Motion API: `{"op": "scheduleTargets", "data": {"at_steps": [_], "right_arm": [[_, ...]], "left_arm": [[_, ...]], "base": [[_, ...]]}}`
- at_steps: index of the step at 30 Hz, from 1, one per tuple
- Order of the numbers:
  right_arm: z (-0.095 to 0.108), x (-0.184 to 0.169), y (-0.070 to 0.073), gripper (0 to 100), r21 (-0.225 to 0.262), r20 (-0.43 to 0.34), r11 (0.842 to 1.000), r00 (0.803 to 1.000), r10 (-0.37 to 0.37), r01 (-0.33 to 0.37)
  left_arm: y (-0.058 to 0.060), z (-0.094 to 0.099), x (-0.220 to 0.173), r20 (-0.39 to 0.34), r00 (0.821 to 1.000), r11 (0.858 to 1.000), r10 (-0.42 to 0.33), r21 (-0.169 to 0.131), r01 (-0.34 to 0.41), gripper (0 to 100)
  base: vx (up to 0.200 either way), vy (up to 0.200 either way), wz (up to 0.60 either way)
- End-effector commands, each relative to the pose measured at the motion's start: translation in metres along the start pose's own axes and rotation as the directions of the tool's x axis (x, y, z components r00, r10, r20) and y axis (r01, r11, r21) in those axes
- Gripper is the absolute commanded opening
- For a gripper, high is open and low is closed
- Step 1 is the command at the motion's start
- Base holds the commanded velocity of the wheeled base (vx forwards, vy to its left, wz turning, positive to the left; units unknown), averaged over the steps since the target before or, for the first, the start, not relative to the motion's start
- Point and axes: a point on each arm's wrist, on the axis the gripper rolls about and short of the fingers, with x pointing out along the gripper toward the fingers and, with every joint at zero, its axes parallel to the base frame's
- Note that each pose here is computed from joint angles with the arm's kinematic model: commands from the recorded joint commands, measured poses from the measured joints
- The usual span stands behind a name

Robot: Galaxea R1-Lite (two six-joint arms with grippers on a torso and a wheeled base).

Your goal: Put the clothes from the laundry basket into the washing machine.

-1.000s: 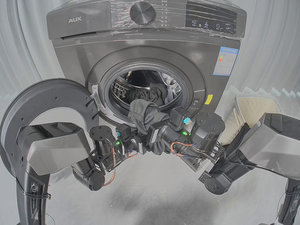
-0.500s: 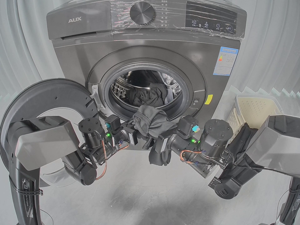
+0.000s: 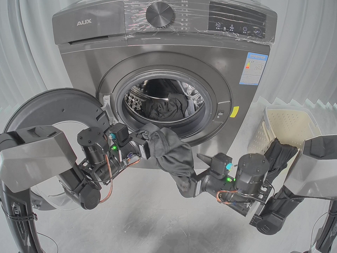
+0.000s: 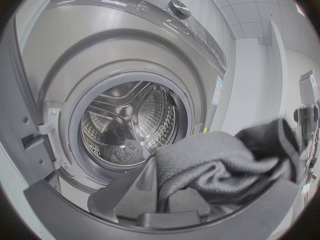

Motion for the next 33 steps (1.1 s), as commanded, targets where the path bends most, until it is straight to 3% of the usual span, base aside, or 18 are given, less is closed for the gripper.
{"op": "scheduleTargets", "data": {"at_steps": [1, 6, 12, 16, 18, 21, 28, 33], "right_arm": [[-0.033, -0.041, -0.010, 100, -0.038, -0.195, 0.999, 0.980, -0.029, 0.022], [-0.042, -0.052, -0.022, 100, -0.048, -0.253, 0.996, 0.964, -0.087, 0.077], [-0.039, -0.048, -0.048, 100, -0.045, -0.229, 0.976, 0.949, -0.217, 0.212], [-0.032, -0.048, -0.055, 100, -0.025, -0.186, 0.969, 0.951, -0.247, 0.247], [-0.029, -0.048, -0.059, 100, -0.002, -0.148, 0.966, 0.956, -0.255, 0.257], [-0.029, -0.050, -0.063, 100, 0.027, -0.145, 0.960, 0.952, -0.270, 0.277], [-0.034, -0.050, -0.062, 100, 0.028, -0.165, 0.962, 0.950, -0.265, 0.273], [-0.037, -0.050, -0.064, 100, 0.030, -0.174, 0.959, 0.946, -0.272, 0.281]], "left_arm": [[-0.003, 0.024, -0.021, 0.024, 1.000, 1.000, 0.011, 0.003, -0.011, 0], [-0.011, 0.022, -0.035, -0.017, 1.000, 1.000, 0.005, 0.001, -0.005, 0], [-0.023, 0.028, -0.063, -0.054, 0.999, 1.000, -0.005, -0.009, 0.004, 0], [-0.026, 0.032, -0.083, -0.076, 0.997, 1.000, -0.002, -0.014, 0.001, 0], [-0.027, 0.034, -0.087, -0.078, 0.997, 1.000, -0.002, -0.027, 0.000, 0], [-0.032, 0.027, -0.091, -0.109, 0.994, 1.000, -0.014, -0.021, 0.012, 0], [-0.030, 0.017, -0.084, -0.131, 0.986, 0.994, 0.103, -0.008, -0.105, 0], [-0.029, 0.009, -0.087, -0.166, 0.979, 0.993, 0.120, -0.003, -0.122, 0]], "base": [[0.000, 0.000, 0.00], [0.000, 0.000, 0.00], [0.000, 0.000, 0.00], [0.000, 0.000, 0.00], [0.000, 0.000, 0.00], [0.000, 0.000, 0.00], [0.000, 0.000, 0.00], [0.040, 0.000, 0.00]]}}
